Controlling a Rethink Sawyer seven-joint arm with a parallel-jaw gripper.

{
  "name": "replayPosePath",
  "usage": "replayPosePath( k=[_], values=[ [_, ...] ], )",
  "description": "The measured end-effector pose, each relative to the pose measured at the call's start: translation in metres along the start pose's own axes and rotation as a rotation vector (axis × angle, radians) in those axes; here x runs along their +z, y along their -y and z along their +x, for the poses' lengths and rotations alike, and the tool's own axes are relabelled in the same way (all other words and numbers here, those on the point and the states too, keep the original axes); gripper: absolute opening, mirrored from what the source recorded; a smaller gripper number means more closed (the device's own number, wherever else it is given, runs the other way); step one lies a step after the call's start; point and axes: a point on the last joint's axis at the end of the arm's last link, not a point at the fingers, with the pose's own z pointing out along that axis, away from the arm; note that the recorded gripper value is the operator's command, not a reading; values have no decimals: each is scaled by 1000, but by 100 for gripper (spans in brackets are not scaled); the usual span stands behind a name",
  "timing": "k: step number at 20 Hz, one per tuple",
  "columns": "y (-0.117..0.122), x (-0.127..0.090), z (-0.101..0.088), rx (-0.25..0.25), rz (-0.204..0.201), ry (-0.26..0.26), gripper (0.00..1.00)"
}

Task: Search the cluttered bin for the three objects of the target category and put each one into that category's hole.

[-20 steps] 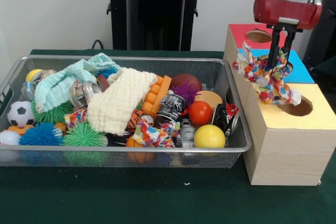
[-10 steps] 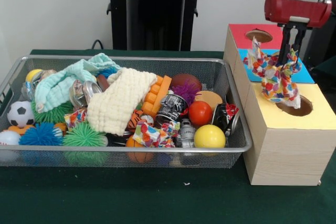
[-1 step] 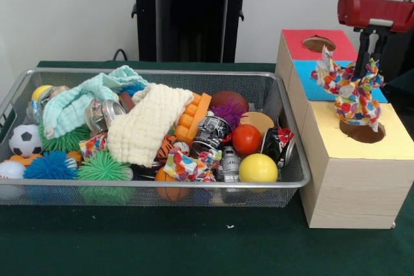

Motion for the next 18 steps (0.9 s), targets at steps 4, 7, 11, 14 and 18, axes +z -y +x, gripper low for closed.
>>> replayPosePath(
  k=[4,7,11,14,18],
  values=[
    [0,0,0,0,0,0,0],
    [0,0,0,0,0,0,0],
    [0,0,0,0,1,3,0],
    [0,0,-1,0,2,8,0],
    [1,0,-2,0,4,19,0]
  ],
)
